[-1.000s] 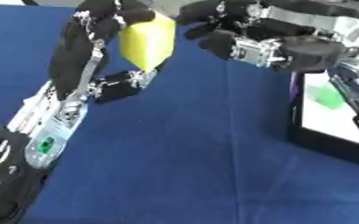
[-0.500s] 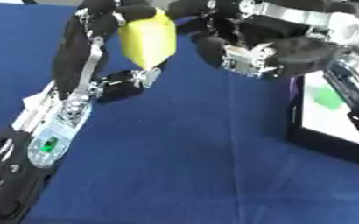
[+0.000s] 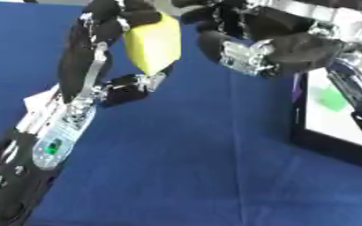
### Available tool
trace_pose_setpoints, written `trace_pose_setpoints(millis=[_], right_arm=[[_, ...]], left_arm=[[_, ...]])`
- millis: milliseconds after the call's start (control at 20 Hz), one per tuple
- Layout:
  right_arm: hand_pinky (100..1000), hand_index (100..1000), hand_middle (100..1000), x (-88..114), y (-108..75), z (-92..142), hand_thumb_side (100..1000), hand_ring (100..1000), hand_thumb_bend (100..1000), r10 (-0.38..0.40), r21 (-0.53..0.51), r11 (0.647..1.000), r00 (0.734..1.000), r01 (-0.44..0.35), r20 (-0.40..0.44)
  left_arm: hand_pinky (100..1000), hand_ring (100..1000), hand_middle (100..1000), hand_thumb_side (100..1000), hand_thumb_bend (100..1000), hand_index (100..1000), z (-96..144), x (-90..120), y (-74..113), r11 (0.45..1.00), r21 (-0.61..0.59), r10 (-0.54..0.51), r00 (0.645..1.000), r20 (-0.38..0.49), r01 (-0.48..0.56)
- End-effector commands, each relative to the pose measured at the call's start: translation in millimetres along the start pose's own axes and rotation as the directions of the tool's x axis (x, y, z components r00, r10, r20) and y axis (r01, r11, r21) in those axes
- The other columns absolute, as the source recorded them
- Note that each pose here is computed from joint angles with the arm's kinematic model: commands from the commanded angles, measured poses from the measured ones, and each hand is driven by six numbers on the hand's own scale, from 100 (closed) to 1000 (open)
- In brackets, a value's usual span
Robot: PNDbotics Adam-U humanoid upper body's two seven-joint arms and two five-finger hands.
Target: Pick up the objects with one hand, pass them to the other hand, and then place them into the box on the other side of the table.
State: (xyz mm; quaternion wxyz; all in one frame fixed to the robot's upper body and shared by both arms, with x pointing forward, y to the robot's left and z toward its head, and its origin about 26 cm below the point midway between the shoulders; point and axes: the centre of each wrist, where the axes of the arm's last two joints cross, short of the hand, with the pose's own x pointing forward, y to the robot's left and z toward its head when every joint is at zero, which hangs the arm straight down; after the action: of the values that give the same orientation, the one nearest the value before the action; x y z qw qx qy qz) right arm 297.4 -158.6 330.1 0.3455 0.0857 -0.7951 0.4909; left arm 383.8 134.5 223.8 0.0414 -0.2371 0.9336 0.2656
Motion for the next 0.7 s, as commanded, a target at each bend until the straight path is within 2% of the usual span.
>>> trace_pose_setpoints(millis=[50,250,500,700], right_arm=[[1000,1000,1000,7.8,-6.7,3.3,489,1000,100,0.015,-0.051,0.999,1.000,-0.015,0.016],[1000,1000,1000,6.9,-5.2,3.1,527,1000,100,0.029,-0.024,0.999,0.999,-0.029,-0.018],[1000,1000,1000,6.0,-3.2,2.7,601,1000,100,0.034,0.107,0.994,0.999,-0.031,-0.031],[1000,1000,1000,5.9,-4.2,3.3,598,1000,100,0.028,0.198,0.980,0.999,-0.024,-0.016]], left_arm=[[737,620,578,130,100,669,-4.6,-0.9,4.5,1.000,0.014,-0.016,1.000,0.025,0.016],[733,621,579,123,100,671,-8.2,1.8,5.1,0.999,0.032,-0.024,0.998,0.060,0.022],[735,623,582,134,100,673,-10.3,3.0,2.5,0.999,0.037,-0.018,0.995,0.094,0.015],[737,636,592,121,100,681,-11.6,3.7,0.8,0.999,0.035,-0.013,0.992,0.123,0.009]])
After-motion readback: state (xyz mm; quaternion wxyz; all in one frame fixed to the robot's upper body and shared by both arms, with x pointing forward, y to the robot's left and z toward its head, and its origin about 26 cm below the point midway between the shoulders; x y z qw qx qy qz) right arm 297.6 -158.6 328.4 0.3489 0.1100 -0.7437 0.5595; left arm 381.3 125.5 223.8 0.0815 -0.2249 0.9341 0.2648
